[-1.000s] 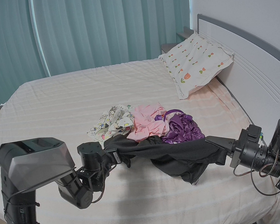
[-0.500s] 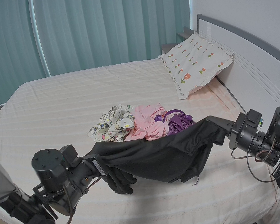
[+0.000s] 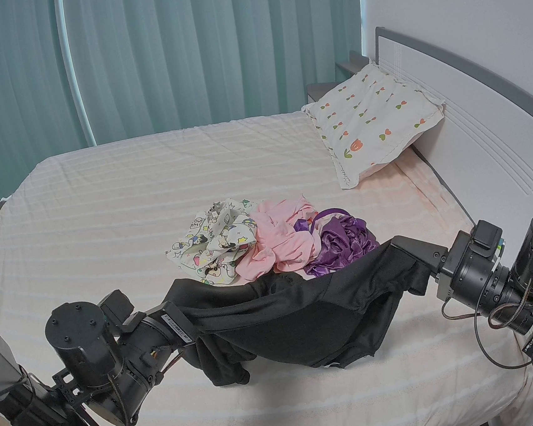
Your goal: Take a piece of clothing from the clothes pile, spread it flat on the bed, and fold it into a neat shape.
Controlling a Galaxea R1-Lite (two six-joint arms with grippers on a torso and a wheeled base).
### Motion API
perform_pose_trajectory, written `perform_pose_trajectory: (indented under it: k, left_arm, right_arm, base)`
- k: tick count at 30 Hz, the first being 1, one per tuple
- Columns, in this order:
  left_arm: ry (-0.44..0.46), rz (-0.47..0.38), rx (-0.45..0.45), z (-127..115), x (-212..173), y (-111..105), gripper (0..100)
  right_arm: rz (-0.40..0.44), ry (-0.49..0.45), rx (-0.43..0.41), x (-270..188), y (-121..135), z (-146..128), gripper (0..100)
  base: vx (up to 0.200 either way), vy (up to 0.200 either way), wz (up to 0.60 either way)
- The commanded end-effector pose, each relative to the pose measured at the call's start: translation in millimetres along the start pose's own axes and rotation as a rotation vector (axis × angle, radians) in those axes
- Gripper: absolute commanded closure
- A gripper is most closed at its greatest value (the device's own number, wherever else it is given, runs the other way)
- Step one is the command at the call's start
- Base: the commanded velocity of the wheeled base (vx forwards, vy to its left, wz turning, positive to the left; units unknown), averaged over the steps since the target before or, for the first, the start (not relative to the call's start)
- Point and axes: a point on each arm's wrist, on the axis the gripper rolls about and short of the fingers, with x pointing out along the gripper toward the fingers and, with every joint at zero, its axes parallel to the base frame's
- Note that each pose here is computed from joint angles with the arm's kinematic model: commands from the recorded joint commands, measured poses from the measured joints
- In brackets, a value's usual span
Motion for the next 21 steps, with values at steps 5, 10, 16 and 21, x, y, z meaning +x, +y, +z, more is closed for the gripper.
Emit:
perform_pose_trajectory:
  k: [5, 10, 16, 21]
  left_arm:
    - [0.047, 0.03, 0.005, -12.9, 0.6, 6.4, 100]
    - [0.047, 0.024, -0.059, -12.5, -0.3, 5.0, 100]
    - [0.029, 0.026, -0.066, -12.1, -1.0, 1.4, 100]
    - [0.038, 0.032, -0.049, -17.6, -5.4, -1.8, 100]
  right_arm:
    - [-0.027, 0.018, 0.006, 0.5, -5.5, -7.2, 100]
    - [-0.037, 0.025, 0.009, 0.5, -7.8, -8.7, 100]
    - [-0.043, 0.03, 0.009, -0.4, -8.7, -9.8, 100]
    - [-0.039, 0.03, 0.008, -0.3, -8.2, -9.5, 100]
  base:
    - [0.0, 0.0, 0.0]
    - [-0.2, 0.0, 0.0]
    - [-0.133, 0.0, 0.0]
    - [0.0, 0.0, 0.0]
